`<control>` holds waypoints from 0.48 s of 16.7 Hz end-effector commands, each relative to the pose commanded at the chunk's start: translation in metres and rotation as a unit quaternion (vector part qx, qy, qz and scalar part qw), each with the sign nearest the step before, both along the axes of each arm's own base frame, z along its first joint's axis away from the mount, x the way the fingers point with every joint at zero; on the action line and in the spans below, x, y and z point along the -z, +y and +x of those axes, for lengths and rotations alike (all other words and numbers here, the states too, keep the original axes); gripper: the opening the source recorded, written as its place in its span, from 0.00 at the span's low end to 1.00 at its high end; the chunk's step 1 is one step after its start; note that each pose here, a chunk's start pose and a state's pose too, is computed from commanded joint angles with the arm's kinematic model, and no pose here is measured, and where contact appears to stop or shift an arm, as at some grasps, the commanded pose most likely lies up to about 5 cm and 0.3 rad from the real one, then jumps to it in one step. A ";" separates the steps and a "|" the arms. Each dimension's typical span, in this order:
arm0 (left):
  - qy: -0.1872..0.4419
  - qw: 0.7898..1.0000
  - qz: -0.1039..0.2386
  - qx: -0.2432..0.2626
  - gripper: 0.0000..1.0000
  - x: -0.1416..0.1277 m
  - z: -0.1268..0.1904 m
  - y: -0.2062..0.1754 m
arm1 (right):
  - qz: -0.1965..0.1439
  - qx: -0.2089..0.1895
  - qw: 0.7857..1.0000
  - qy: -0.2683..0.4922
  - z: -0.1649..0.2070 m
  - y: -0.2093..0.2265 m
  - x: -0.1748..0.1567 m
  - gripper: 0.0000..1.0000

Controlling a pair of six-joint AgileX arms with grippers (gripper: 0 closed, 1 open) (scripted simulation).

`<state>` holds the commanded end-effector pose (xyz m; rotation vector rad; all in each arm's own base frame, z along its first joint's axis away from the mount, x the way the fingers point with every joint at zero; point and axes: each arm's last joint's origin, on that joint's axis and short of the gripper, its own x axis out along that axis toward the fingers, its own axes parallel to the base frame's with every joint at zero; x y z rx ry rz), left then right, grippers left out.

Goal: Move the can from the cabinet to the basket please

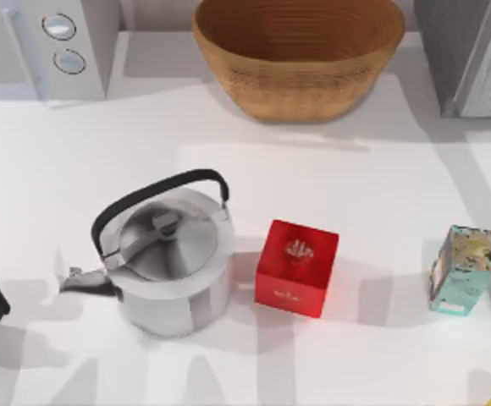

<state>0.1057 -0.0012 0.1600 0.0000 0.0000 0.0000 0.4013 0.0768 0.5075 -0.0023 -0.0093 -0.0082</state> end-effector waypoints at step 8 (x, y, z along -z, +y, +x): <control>0.000 1.000 0.000 0.000 1.00 0.000 0.000 0.000 | 0.000 -0.002 1.000 0.001 -0.014 0.004 -0.007 0.00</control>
